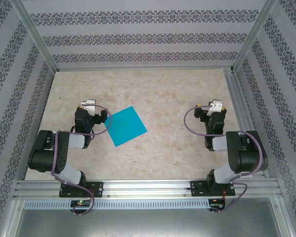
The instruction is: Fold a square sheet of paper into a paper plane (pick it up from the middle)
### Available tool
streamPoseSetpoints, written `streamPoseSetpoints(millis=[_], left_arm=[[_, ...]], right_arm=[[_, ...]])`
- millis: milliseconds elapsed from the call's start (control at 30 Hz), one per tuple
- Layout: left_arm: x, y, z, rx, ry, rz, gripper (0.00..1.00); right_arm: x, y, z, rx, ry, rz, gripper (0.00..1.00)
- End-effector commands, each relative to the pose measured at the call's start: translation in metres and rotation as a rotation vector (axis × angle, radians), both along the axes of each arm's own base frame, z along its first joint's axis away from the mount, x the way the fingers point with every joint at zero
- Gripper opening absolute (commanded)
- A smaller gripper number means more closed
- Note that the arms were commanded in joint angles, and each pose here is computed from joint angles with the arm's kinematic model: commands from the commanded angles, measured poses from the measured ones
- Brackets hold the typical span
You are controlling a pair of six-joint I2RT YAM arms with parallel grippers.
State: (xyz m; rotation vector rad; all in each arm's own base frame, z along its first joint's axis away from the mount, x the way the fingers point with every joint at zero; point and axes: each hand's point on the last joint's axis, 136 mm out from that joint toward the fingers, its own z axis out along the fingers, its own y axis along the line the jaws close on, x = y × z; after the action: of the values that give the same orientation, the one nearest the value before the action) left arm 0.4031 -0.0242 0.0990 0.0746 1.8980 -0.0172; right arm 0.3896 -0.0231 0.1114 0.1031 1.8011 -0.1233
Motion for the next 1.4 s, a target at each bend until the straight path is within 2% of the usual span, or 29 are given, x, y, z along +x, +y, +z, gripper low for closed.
streamPoseSetpoints(millis=[0,467,500,667,900,1100,1200,1367], left_arm=[[0.003,0.003,0.003,0.007,-0.011,0.002,1.00],[0.004,0.003,0.004,0.006,-0.011,0.003,1.00],[0.004,0.003,0.004,0.006,-0.011,0.002,1.00],[0.003,0.004,0.003,0.007,-0.010,0.003,1.00],[0.007,0.014,0.018,0.004,0.015,0.075,1.00],[0.006,0.022,0.034,-0.027,0.096,0.138,1.00],[0.000,0.025,0.052,-0.081,0.086,0.175,1.00],[-0.009,0.021,0.084,-0.255,0.105,0.214,1.00]], right_arm=[[0.005,0.001,0.010,0.009,-0.031,0.014,0.98],[0.005,0.001,0.007,0.013,-0.021,0.016,0.98],[0.012,0.000,0.018,0.018,-0.049,0.020,0.98],[0.012,0.000,0.018,0.023,-0.051,0.026,0.98],[-0.007,-0.006,0.031,0.019,-0.120,-0.019,0.98],[-0.010,-0.005,0.062,-0.014,-0.043,-0.090,0.98],[-0.010,0.002,0.080,0.059,0.004,-0.100,0.98],[-0.013,0.025,0.081,0.237,0.206,-0.123,0.98]])
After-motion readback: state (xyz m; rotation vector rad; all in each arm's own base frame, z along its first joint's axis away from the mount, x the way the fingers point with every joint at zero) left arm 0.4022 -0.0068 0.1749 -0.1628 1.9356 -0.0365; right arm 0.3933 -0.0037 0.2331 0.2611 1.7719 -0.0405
